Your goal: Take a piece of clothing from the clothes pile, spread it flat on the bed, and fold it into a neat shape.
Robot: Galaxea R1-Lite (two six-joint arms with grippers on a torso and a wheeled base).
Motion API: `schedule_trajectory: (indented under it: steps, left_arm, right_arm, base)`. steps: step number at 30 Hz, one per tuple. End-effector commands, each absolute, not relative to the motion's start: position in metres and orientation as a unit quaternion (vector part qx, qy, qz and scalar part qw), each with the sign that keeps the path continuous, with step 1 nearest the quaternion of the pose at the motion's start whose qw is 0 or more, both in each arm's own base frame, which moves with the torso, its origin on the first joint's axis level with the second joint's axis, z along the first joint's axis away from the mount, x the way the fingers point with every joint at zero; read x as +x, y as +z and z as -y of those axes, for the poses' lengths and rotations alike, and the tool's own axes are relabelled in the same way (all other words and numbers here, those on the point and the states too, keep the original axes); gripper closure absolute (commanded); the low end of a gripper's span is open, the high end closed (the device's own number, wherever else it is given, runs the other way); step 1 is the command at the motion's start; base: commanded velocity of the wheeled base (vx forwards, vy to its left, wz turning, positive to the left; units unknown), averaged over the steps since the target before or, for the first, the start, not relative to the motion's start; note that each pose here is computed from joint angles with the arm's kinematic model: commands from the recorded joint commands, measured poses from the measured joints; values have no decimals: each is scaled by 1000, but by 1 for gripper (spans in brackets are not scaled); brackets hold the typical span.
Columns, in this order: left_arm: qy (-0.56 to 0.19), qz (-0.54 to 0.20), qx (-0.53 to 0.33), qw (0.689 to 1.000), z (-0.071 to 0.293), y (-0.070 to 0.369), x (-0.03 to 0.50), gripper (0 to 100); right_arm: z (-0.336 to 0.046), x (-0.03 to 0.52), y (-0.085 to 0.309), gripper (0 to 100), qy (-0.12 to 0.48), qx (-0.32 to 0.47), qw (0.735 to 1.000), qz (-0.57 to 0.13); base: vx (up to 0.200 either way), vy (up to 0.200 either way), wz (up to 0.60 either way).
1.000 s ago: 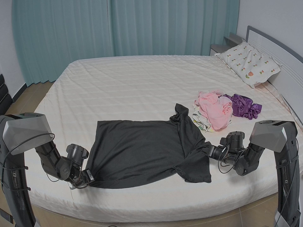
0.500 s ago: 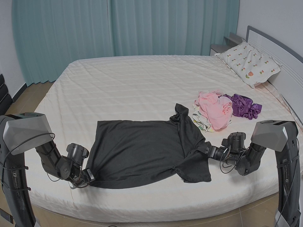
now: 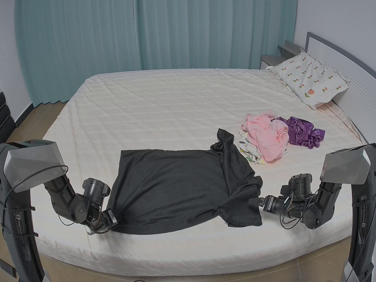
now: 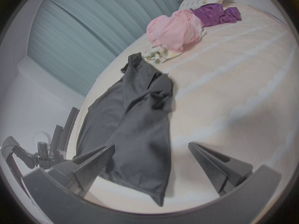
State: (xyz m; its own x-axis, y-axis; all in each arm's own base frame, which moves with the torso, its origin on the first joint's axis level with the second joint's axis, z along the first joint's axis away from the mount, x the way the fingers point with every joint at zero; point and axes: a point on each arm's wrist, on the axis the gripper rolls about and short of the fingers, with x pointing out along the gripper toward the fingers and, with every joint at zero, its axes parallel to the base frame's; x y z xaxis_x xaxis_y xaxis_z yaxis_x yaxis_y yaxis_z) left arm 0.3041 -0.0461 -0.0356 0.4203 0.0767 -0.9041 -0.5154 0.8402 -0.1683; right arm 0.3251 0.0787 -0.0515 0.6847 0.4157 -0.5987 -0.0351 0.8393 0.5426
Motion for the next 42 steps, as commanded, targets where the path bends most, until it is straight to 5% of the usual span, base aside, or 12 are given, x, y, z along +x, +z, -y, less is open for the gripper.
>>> schedule_trajectory:
  steps: [1,11,12,30,42]
  left_arm:
    - [182,-507,-216,814,46,-36,304,100]
    - [183,-506,-217,814,46,-36,304,100]
    - [183,-506,-217,814,46,-36,304,100]
    - [153,-490,-230,827,44,0,283,100]
    - [147,-576,-160,788,43,-10,243,100]
  right_arm:
    - [-94,318,-60,0,136,240,877,-394]
    - [-97,317,-65,0,124,231,879,-399]
    - [-97,317,-65,100,123,230,879,-399]
    - [-71,260,-24,100,90,228,861,-445]
    - [-59,205,-28,100,93,171,837,-511]
  base:
    - [0,0,0]
    - [0,0,0]
    - [0,0,0]
    - [0,0,0]
    - [0,0,0]
